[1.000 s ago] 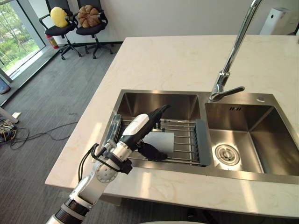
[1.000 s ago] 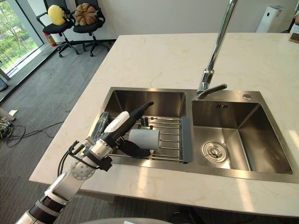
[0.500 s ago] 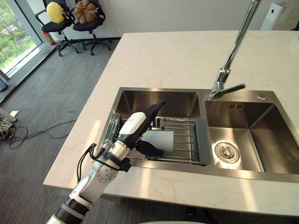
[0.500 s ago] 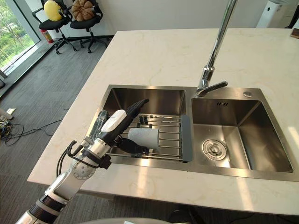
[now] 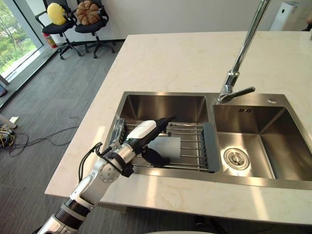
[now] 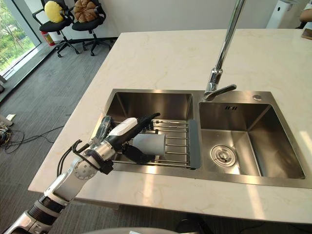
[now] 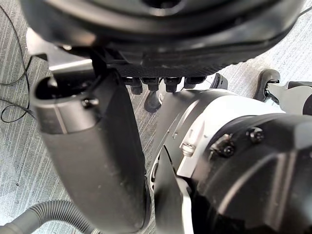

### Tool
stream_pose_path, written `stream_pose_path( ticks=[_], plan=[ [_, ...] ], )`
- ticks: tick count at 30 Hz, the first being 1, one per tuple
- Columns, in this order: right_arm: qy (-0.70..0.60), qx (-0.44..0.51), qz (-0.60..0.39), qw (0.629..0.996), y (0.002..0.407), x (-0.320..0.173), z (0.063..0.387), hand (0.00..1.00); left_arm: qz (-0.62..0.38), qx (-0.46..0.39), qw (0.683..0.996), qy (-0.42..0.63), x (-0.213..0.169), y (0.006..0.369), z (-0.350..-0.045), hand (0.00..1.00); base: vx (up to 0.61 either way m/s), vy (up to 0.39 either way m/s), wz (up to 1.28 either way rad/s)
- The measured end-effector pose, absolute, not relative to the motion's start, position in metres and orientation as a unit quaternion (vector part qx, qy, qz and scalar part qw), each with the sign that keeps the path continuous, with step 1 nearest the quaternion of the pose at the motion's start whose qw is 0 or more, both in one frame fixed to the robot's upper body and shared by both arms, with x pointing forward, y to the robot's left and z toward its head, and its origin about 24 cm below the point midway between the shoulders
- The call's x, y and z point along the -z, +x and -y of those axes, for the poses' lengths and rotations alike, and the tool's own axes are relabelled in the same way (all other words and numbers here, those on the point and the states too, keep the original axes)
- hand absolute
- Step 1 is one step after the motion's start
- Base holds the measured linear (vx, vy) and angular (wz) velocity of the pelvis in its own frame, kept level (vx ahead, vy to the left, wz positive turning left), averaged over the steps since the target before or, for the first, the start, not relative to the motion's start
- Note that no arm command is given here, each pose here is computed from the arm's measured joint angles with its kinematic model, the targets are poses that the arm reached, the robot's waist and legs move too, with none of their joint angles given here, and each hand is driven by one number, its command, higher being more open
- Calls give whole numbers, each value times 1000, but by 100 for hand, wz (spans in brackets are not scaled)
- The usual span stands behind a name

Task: Walk over to the sink, pick up the cup, carry it to the dishwasher, place the cup inside the dishwasher, then close the dishwasher door

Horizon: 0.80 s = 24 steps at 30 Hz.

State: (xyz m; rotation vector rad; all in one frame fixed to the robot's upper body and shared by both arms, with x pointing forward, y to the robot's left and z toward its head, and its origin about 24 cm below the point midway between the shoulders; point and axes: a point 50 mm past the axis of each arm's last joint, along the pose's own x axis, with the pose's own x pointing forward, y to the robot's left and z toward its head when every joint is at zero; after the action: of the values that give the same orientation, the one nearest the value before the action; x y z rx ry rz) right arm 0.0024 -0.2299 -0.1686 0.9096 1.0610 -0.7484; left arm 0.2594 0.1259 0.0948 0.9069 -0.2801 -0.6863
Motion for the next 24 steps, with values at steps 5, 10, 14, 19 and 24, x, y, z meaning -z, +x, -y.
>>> stream_pose_path(
  ticks=[5,10,14,19,24],
  plan=[
    [421,348,-471,693,-1,169,226,100,151,350,821,425,-116,271,-122,100,-18,-13,-4],
    [422,348,-471,692,-1,170,225,100,151,377,812,420,-125,274,-120,100,-45,-28,-5],
    [423,349,-471,691,-2,170,225,100,137,396,809,413,-124,274,-120,100,-55,-31,-3],
    [430,361,-461,687,-3,169,227,100,129,398,802,427,-129,277,-124,100,-56,-33,0],
    [429,363,-461,687,-4,169,228,100,135,392,800,433,-133,279,-125,100,-40,-24,0]
  ],
)
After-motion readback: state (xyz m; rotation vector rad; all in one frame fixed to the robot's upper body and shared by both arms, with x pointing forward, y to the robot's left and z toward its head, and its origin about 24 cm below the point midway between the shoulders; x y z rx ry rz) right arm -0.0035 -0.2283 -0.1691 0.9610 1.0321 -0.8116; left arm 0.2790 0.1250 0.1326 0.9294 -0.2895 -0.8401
